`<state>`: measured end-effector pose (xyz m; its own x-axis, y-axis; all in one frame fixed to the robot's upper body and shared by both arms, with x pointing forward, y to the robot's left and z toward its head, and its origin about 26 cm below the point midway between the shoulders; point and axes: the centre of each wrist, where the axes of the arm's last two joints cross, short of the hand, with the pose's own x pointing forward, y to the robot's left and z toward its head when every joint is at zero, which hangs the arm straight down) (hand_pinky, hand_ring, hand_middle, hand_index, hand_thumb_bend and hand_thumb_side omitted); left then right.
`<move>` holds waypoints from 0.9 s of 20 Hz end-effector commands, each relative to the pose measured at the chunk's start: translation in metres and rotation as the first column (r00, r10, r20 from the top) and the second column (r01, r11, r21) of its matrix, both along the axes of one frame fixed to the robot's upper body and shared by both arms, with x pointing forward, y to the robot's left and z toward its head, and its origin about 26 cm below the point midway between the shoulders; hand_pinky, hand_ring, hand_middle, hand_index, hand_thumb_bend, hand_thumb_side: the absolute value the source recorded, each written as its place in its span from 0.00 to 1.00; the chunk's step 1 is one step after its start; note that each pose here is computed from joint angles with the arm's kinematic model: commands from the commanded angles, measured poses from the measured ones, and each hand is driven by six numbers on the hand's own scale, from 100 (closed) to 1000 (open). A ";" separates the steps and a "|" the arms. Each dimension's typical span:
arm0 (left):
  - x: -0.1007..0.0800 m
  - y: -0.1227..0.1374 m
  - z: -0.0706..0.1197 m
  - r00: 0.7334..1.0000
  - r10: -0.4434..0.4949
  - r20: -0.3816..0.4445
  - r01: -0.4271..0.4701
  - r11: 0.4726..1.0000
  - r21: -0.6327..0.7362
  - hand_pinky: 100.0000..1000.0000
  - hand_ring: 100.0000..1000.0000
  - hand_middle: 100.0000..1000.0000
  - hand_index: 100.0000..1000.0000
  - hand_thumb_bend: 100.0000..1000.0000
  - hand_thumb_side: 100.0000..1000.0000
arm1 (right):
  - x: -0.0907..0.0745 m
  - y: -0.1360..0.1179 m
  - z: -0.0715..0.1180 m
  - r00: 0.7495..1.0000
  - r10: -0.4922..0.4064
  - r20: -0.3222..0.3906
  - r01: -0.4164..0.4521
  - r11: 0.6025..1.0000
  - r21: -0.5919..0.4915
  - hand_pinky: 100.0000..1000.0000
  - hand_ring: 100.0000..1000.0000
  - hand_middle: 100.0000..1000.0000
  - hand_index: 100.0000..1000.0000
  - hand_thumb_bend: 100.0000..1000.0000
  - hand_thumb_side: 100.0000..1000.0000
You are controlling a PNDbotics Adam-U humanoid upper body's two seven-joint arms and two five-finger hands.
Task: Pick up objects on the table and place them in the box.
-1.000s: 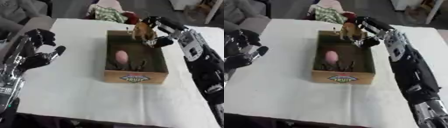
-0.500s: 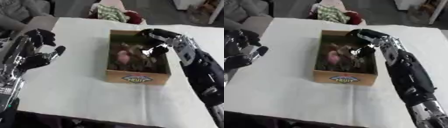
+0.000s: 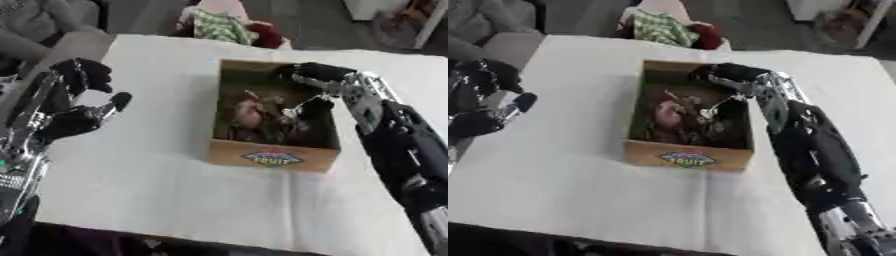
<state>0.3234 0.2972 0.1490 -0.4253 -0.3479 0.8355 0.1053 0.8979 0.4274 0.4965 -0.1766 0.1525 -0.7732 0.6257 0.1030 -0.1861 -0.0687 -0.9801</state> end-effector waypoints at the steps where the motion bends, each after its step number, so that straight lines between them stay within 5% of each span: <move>1: 0.000 0.002 0.006 1.000 -0.004 0.015 0.004 1.000 0.014 0.67 0.51 0.49 0.61 0.48 0.10 | 0.004 -0.016 0.036 0.996 0.000 0.084 -0.002 1.000 0.020 0.90 0.94 0.92 0.95 0.12 0.25; 10: -0.002 0.005 0.003 1.000 0.001 0.004 -0.001 1.000 0.024 0.67 0.51 0.49 0.62 0.48 0.11 | 0.002 -0.049 0.056 0.993 -0.021 0.115 0.018 0.999 0.026 0.90 0.93 0.92 0.95 0.17 0.24; 18: -0.003 0.008 -0.001 1.000 0.015 -0.004 -0.015 1.000 0.026 0.67 0.50 0.48 0.62 0.47 0.11 | -0.009 -0.088 0.070 0.977 -0.076 0.198 0.042 0.984 0.170 0.85 0.89 0.85 0.92 0.07 0.10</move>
<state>0.3203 0.3019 0.1414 -0.4014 -0.3611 0.8418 0.1111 0.8931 0.4360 0.4901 -0.2516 0.1977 -0.7540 0.6504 0.0918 -0.0528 0.0793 -0.9954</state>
